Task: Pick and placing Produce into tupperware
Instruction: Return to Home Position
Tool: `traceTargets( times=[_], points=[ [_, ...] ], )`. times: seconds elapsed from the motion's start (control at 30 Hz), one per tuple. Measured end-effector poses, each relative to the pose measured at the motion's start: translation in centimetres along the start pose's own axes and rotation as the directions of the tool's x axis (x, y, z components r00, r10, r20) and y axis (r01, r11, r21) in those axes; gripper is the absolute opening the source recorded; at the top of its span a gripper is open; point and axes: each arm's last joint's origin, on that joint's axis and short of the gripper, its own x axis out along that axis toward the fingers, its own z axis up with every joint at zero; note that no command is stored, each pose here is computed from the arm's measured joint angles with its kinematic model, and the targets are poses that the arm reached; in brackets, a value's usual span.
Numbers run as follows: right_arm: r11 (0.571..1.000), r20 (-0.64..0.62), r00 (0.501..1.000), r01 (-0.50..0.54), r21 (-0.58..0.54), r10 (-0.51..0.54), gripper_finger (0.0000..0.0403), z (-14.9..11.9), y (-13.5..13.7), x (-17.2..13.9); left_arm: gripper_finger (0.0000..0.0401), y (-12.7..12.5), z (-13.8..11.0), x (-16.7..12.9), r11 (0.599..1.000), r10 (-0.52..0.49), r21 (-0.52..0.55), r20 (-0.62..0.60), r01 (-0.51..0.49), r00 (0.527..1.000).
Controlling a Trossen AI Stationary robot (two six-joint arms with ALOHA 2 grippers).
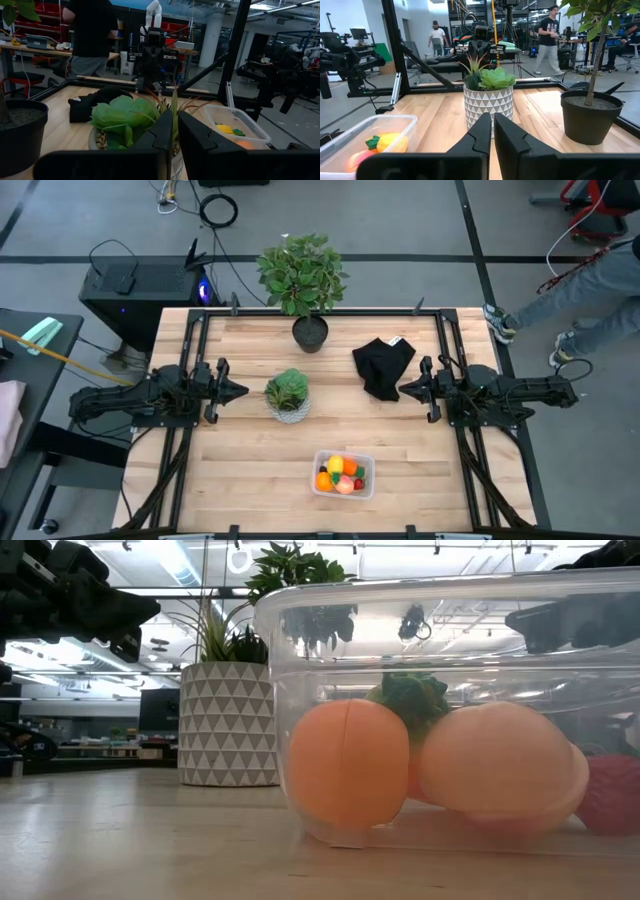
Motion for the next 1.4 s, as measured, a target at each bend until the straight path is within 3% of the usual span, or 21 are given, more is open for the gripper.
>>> traceTargets(
  times=[0.17, 0.37, 1.4],
  points=[
    [1.0, 0.0, 1.0, 0.0, 0.0, 0.0, 0.0028, 0.0, 0.0, 0.0, 0.0031, 0.0, -0.01, 0.0, 1.0, 0.0, 0.027, 0.0, 0.0, 1.0],
    [1.0, 0.0, 1.0, 0.0, 0.0, 0.0, 0.003, 0.0, 0.0, 0.0, 0.0023, 0.0, 0.0, 0.0, 0.966, 0.0, 0.259, 0.0, 0.0, 1.0],
    [1.0, 0.0, 1.0, 0.0, 0.0, 0.0, 0.0028, 0.0, 0.0, 0.0, 0.0036, 0.0, 0.0, 0.0, 0.966, 0.0, 0.258, 0.0, 0.0, 1.0]
  ],
)
